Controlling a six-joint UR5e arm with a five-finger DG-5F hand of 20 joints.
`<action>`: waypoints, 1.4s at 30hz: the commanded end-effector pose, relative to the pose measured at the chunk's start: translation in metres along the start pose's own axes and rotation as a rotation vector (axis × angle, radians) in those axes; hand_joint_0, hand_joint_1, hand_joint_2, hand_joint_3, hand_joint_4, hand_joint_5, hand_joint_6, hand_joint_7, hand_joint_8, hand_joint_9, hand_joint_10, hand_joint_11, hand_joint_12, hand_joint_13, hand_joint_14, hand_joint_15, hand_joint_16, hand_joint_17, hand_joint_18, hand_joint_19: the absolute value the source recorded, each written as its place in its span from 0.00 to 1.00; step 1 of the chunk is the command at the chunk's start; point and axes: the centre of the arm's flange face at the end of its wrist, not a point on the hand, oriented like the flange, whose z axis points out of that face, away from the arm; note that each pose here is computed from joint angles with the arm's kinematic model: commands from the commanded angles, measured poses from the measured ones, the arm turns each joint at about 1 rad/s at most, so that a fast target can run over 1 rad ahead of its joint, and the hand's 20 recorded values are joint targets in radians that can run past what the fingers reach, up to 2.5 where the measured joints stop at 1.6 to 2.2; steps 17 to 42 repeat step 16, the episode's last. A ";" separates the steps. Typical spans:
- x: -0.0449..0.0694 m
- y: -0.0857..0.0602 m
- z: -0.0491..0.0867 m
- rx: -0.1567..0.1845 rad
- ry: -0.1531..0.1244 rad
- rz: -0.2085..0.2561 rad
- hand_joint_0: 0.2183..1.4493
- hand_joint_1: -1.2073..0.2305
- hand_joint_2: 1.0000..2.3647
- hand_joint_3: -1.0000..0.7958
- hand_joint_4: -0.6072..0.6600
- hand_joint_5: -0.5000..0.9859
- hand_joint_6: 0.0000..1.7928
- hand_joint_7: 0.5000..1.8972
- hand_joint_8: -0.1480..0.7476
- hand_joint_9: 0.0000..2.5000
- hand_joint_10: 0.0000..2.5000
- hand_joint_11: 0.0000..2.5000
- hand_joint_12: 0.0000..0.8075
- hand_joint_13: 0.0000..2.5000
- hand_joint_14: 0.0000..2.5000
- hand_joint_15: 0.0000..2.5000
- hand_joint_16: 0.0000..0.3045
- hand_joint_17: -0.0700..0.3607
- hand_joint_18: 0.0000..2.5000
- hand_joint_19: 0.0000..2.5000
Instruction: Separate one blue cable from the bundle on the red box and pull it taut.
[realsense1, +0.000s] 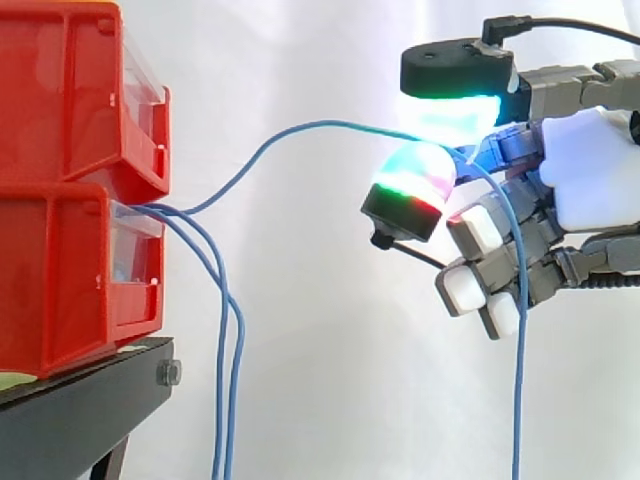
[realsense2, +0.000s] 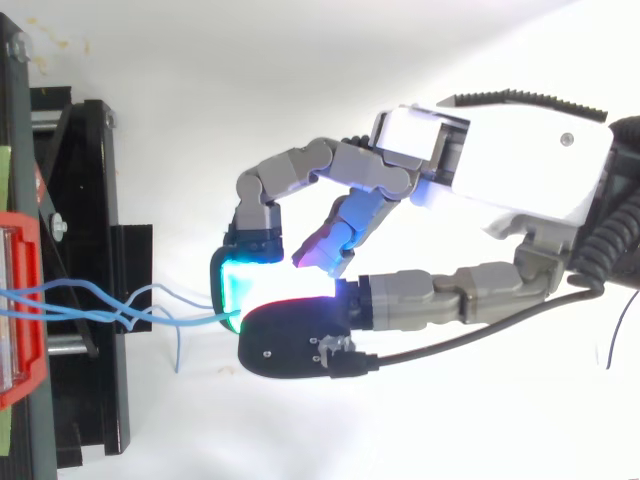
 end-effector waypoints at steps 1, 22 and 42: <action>0.000 0.000 0.000 -0.001 0.001 0.000 0.29 0.35 0.02 0.68 0.57 0.25 0.46 0.50 0.61 0.47 0.01 0.23 0.53 0.41 0.00 0.18 0.24 0.54 0.35 0.25; -0.001 0.000 0.000 0.000 -0.001 0.000 0.29 0.35 0.01 0.67 0.58 0.25 0.46 0.50 0.62 0.48 0.01 0.23 0.53 0.41 0.00 0.18 0.24 0.54 0.35 0.25; -0.001 0.000 0.000 0.000 -0.001 0.000 0.29 0.35 0.01 0.67 0.58 0.25 0.46 0.50 0.62 0.48 0.01 0.23 0.53 0.41 0.00 0.18 0.24 0.54 0.35 0.25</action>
